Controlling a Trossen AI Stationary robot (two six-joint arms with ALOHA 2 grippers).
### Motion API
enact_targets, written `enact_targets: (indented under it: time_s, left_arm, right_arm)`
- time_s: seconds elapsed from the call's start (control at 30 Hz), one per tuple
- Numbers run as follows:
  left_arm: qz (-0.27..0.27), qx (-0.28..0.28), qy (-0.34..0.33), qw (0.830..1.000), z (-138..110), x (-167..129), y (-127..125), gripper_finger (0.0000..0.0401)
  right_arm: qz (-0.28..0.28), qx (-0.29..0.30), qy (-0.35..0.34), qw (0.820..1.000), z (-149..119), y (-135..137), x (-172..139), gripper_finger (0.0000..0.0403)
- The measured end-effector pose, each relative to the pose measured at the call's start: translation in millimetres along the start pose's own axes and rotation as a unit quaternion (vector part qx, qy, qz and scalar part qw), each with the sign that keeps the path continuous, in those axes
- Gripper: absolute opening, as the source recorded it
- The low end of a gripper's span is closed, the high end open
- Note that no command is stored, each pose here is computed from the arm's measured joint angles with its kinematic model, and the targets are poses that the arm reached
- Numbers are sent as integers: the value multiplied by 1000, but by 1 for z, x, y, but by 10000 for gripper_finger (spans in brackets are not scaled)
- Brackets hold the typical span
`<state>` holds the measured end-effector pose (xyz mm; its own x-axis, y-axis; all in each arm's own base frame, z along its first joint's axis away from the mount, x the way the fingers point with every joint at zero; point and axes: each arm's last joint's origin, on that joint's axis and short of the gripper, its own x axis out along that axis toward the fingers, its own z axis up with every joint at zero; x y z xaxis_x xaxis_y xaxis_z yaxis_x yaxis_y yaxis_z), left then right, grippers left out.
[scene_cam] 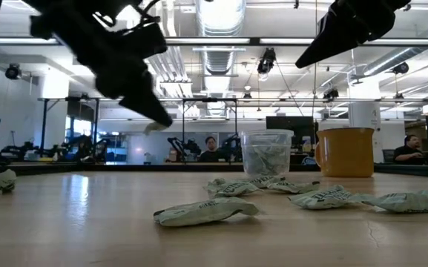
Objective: Pick and place Stevia / Truvia into bins
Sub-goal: Put the green stevia packet into the transparent bin
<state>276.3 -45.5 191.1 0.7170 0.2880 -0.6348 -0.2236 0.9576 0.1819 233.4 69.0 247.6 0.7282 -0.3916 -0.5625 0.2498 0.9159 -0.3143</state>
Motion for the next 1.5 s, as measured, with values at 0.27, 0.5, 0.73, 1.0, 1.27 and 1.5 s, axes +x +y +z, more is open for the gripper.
enact_targets:
  time_s: [0.27,0.5,0.73,1.0,1.27,1.5]
  left_arm:
    - [31,-12,-76,997,21,18,36,12]
    - [-21,-26,-182,983,38,41,68,12]
    - [-58,-40,-212,975,50,82,90,12]
    - [-63,-25,-213,975,71,124,88,12]
    - [-66,-27,-224,972,80,124,88,12]
    - [-113,-31,-208,971,73,131,85,14]
  right_arm:
    - [0,0,0,1000,0,0,0,72]
    - [0,-1,0,1000,-1,0,0,71]
    - [-1,-2,2,1000,-2,0,1,77]
    - [-1,-4,4,1000,-3,0,1,68]
    - [-2,-8,9,1000,-8,1,3,77]
    - [-2,-9,10,1000,-8,1,3,70]
